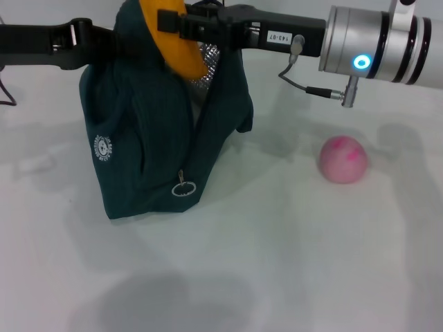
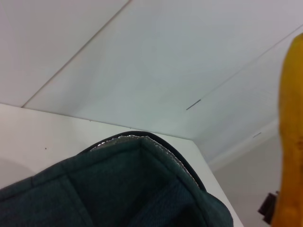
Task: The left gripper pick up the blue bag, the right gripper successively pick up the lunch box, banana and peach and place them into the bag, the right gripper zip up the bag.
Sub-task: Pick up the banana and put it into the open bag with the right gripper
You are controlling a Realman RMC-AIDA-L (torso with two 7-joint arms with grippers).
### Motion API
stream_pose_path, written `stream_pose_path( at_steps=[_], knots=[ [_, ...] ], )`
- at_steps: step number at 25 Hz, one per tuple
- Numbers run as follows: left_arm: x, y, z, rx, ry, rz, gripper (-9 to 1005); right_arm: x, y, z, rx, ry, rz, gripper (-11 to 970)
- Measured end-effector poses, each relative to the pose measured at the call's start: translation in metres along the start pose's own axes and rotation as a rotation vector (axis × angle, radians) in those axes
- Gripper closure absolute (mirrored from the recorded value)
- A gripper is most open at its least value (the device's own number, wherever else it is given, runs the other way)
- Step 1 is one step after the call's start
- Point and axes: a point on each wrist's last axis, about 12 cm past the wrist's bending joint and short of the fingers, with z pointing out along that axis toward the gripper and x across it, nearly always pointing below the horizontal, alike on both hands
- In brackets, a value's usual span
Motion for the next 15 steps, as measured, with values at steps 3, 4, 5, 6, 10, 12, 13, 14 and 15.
stream_pose_path(
  at_steps=[3, 4, 5, 6, 10, 12, 13, 14, 15],
  knots=[
    [0.0002, 0.0001, -0.0002, 0.000, 0.000, 0.001, 899, 0.0021, -0.0031, -0.0013, 0.027, 0.005, -0.014, 512],
    [0.0002, 0.0001, -0.0002, 0.001, 0.000, 0.001, 899, 0.0026, -0.0040, -0.0016, 0.034, 0.007, -0.018, 512],
    [0.0002, 0.0001, -0.0002, 0.001, 0.000, 0.002, 899, 0.0029, -0.0045, -0.0019, 0.039, 0.008, -0.021, 512],
    [0.0002, 0.0001, -0.0002, 0.000, 0.000, 0.002, 899, 0.0034, -0.0055, -0.0022, 0.047, 0.010, -0.026, 512],
    [0.0000, 0.0001, -0.0007, -0.001, 0.000, 0.002, 898, 0.0050, -0.0068, -0.0034, 0.058, 0.013, -0.035, 511],
    [-0.0001, 0.0001, -0.0008, -0.001, 0.001, 0.003, 898, 0.0069, -0.0081, -0.0055, 0.069, 0.015, -0.037, 511],
    [-0.0001, 0.0001, -0.0008, -0.001, 0.002, 0.003, 898, 0.0073, -0.0087, -0.0058, 0.074, 0.017, -0.038, 511],
    [-0.0001, 0.0001, -0.0008, -0.001, 0.002, 0.003, 898, 0.0077, -0.0093, -0.0059, 0.079, 0.021, -0.040, 511],
    [-0.0002, 0.0001, -0.0010, -0.001, 0.001, 0.003, 898, 0.0087, -0.0098, -0.0059, 0.084, 0.027, -0.042, 511]
  ],
)
